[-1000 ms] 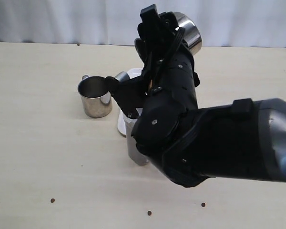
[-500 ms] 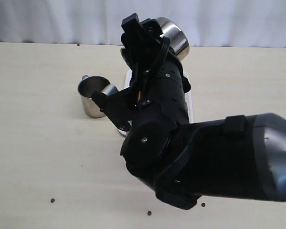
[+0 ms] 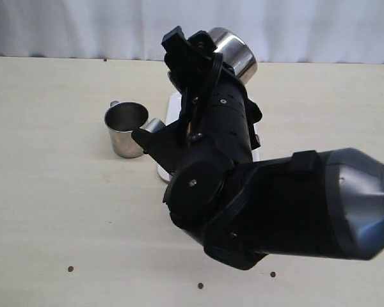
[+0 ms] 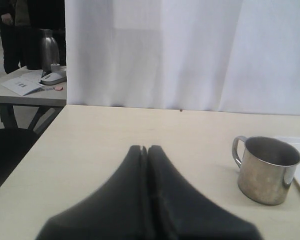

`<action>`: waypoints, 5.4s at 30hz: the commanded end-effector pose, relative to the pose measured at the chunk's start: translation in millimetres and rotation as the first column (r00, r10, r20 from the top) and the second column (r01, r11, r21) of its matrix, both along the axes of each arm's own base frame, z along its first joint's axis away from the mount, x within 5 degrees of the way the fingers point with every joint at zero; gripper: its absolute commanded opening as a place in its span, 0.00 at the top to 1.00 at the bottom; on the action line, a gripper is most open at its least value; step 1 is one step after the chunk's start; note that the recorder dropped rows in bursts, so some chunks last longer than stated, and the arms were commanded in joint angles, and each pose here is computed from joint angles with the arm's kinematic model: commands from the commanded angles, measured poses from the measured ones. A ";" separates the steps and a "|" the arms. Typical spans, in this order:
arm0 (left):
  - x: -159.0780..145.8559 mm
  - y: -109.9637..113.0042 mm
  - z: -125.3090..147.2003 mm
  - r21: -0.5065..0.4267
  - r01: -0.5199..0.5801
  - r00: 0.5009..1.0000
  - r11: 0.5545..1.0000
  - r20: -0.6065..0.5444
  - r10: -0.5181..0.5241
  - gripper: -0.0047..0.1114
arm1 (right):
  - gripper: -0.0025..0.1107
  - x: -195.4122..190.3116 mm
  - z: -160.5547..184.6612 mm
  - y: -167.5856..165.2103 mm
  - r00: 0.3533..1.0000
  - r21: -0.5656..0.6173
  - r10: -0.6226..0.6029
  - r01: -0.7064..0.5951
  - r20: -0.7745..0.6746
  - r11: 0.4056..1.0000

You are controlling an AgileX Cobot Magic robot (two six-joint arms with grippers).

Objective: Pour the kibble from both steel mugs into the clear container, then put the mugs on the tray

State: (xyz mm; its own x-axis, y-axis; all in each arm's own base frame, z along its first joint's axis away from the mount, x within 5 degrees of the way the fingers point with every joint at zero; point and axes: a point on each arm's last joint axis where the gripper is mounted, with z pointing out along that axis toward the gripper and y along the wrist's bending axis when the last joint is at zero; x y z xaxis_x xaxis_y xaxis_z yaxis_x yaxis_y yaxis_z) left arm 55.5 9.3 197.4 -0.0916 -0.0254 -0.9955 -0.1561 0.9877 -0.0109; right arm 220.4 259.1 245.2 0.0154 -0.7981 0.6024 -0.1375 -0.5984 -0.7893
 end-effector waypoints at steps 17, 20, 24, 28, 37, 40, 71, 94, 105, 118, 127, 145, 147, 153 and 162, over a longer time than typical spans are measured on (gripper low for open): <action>0.0 -0.5 0.1 -0.005 0.006 1.000 1.000 0.010 -0.006 0.96 | 0.94 -2.3 25.6 -10.1 0.998 -0.027 -0.004 0.005 0.057 1.000; 0.0 -0.5 0.1 -0.005 0.006 1.000 1.000 0.010 -0.006 0.96 | 0.94 -2.3 25.6 -10.1 0.998 -0.051 -0.001 0.004 0.055 0.999; 0.0 -0.5 0.1 -0.005 0.006 1.000 1.000 0.010 -0.006 0.96 | 0.94 -2.3 25.6 -10.1 0.999 -0.101 0.005 0.000 0.051 0.995; 0.0 -0.5 0.1 -0.005 0.006 1.000 1.000 0.010 -0.006 0.96 | 0.94 -2.3 25.6 -10.1 0.999 -0.118 0.007 -0.001 0.050 0.993; 0.0 -0.5 0.1 -0.005 0.006 1.000 1.000 0.010 -0.006 0.96 | 0.94 -2.3 25.6 -10.1 0.999 -0.175 0.013 -0.005 0.045 0.985; 0.0 -0.5 0.1 -0.005 0.006 1.000 1.000 0.010 -0.006 0.96 | 0.94 -2.3 25.6 -10.1 0.999 -0.186 0.014 -0.006 0.044 0.983; 0.0 -0.5 0.1 -0.005 0.006 1.000 1.000 0.010 -0.006 0.96 | 0.94 -4.5 74.0 -92.4 0.930 0.462 -0.133 0.291 -0.343 0.838; 0.0 -0.5 0.1 -0.005 0.006 1.000 1.000 0.010 -0.006 0.96 | 0.94 111.7 -57.8 -169.1 0.549 0.528 -0.004 0.803 -0.836 -0.277; 0.0 -0.5 0.1 -0.005 0.006 1.000 1.000 0.010 -0.006 0.96 | 0.94 136.2 -99.3 -165.5 0.606 0.551 0.019 0.736 -0.796 -0.393; 0.0 -0.5 0.1 -0.005 0.006 1.000 1.000 0.010 -0.006 0.96 | 0.94 149.4 -119.4 -161.5 0.676 0.594 0.034 0.669 -0.736 -0.446; 0.0 -0.5 0.1 -0.005 0.006 1.000 1.000 0.010 -0.006 0.96 | 0.94 163.0 -114.5 -158.9 0.776 0.662 0.049 0.568 -0.629 -0.489; 0.0 -0.5 0.1 -0.005 0.006 1.000 1.000 0.010 -0.006 0.96 | 0.94 192.0 -126.1 -133.1 0.755 0.647 0.080 0.606 -0.650 -0.463; 0.0 -0.5 0.1 -0.005 0.006 1.000 1.000 0.010 -0.006 0.96 | 0.94 193.5 -125.6 -125.0 0.759 0.650 0.094 0.609 -0.645 -0.454; 0.0 -0.5 0.1 -0.005 0.006 1.000 1.000 0.010 -0.006 0.96 | 0.94 198.5 -121.9 -116.9 0.761 0.651 0.107 0.610 -0.639 -0.451; 0.0 -0.5 0.1 -0.005 0.006 1.000 1.000 0.010 -0.006 0.96 | 0.94 199.1 -127.4 -116.7 0.751 0.635 0.104 0.616 -0.652 -0.467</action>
State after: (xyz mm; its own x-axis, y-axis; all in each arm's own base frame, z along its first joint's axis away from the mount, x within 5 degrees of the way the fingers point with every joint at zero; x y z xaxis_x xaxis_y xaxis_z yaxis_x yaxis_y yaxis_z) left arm 55.5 9.3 197.4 -0.0916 -0.0254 -0.9955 -0.1561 0.9877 -0.0109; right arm 417.5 141.3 117.9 -0.6283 -0.1750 -0.7580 -0.2947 0.9553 0.0237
